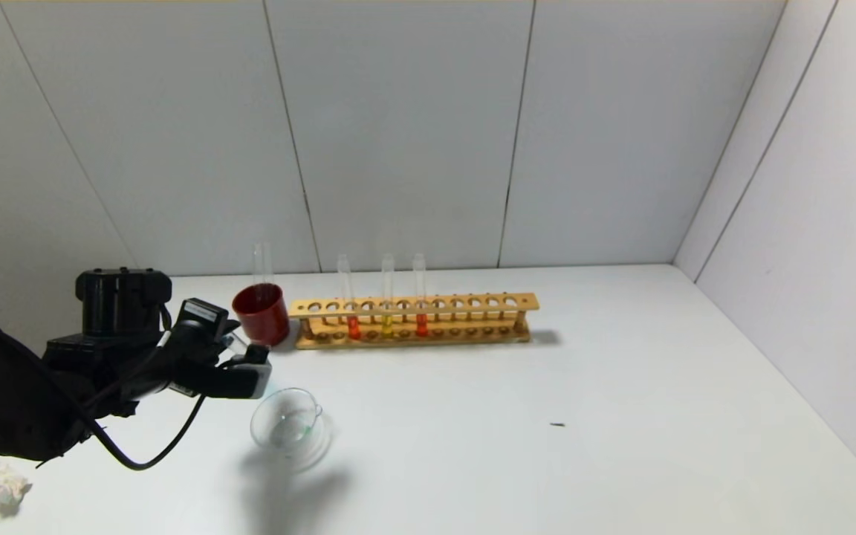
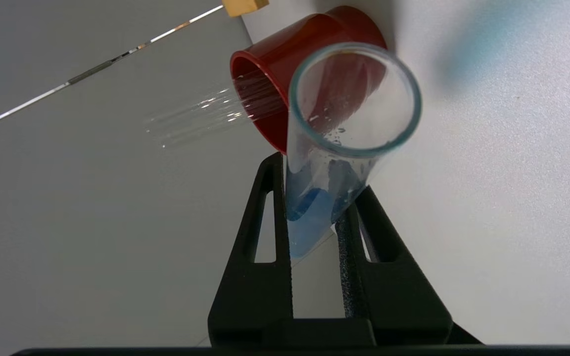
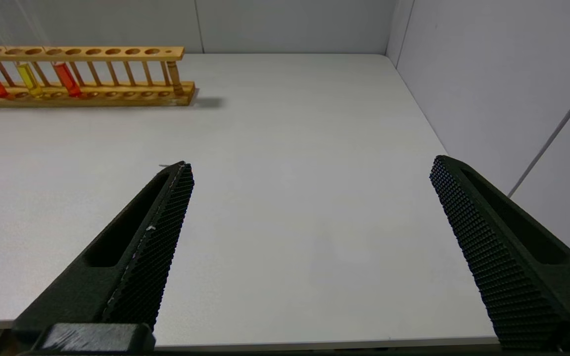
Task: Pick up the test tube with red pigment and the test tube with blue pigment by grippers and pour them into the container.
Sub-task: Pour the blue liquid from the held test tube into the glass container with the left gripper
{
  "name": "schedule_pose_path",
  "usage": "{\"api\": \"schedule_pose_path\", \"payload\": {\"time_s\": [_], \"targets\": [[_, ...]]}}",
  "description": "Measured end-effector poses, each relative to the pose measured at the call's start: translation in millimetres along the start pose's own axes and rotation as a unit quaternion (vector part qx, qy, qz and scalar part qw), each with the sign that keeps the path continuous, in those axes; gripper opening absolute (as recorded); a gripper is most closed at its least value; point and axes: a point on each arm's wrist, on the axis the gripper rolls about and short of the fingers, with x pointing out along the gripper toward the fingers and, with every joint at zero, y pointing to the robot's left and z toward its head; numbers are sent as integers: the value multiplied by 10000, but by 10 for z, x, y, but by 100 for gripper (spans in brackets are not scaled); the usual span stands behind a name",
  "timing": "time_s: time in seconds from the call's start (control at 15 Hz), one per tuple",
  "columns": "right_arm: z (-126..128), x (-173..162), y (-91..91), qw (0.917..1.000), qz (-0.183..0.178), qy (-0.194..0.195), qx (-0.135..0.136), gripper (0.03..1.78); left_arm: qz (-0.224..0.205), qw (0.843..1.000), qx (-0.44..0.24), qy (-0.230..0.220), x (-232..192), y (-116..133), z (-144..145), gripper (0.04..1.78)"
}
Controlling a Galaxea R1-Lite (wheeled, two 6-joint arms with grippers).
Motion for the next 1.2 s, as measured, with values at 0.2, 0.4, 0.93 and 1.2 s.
{"api": "schedule_pose_path", "payload": {"time_s": [0.2,0.4,0.93,1.2], "targets": [[0,0,0,10000,2,0,-2,175,-65,9999,105,-27,-4,-37,16,32],[0,0,0,10000,2,0,0,175,-111,9995,278,-60,-30,-67,29,32],[0,0,0,10000,2,0,-2,175,-119,9970,746,-162,-95,-85,98,32],[0,0,0,10000,2,0,0,175,-85,9958,887,-212,-112,-73,131,32]]}}
